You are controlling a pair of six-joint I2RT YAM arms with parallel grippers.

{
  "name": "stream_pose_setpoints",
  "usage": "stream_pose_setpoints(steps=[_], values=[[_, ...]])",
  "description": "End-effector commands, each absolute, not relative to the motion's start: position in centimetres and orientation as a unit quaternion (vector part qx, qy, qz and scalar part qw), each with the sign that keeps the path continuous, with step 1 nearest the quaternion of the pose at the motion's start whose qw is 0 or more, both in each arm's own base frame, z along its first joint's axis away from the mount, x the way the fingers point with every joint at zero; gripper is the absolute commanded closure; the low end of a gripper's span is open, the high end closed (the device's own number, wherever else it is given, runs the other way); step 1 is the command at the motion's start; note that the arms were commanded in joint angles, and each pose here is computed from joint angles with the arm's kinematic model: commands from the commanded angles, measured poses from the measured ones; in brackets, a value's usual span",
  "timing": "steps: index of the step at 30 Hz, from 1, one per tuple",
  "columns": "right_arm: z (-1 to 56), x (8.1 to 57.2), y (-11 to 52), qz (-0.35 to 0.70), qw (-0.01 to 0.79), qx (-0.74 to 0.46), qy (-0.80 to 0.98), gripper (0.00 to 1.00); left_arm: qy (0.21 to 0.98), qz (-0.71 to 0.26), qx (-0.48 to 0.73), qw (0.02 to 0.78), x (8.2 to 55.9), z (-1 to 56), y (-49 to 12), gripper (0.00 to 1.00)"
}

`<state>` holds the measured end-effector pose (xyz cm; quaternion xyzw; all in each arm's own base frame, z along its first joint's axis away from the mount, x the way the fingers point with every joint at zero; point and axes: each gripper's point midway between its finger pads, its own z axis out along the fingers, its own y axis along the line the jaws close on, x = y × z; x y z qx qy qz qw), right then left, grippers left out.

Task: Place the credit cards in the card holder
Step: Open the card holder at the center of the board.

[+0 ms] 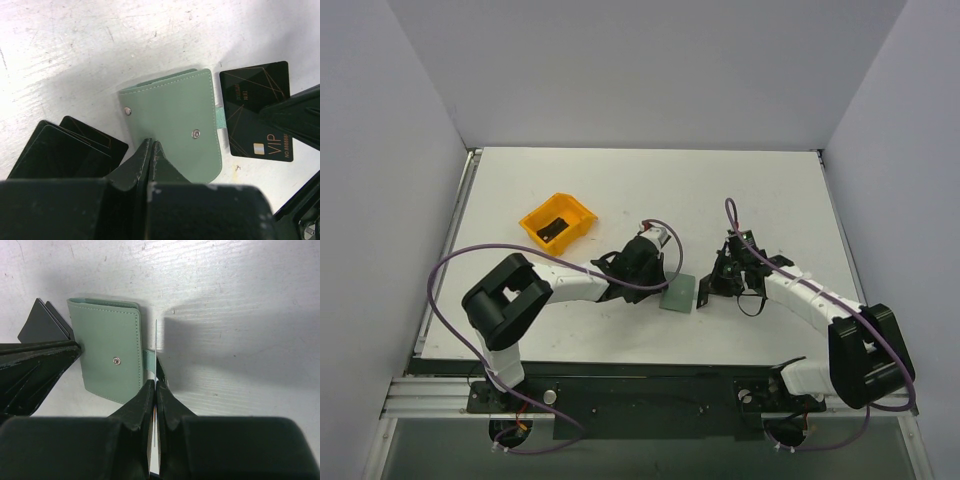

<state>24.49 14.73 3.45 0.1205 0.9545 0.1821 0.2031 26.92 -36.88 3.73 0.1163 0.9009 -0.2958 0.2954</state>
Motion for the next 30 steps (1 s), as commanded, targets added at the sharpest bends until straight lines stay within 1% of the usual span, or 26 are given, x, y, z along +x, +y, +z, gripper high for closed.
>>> stream_pose_setpoints(steps=[1,19,30], values=[[4.0,24.4,14.9,0.193,0.208,0.108,0.953,1.0,0.896,-0.294,0.111,0.312,27.6,5.0,-36.5,1.0],[2.7,24.2,16.1,0.215,0.182,0.099,0.954,1.0,0.903,-0.293,0.12,0.289,27.0,3.1,-37.0,1.0],[2.9,24.4,16.9,0.238,0.186,0.092,0.949,1.0,0.907,-0.291,0.121,0.28,26.8,2.4,-37.1,1.0]])
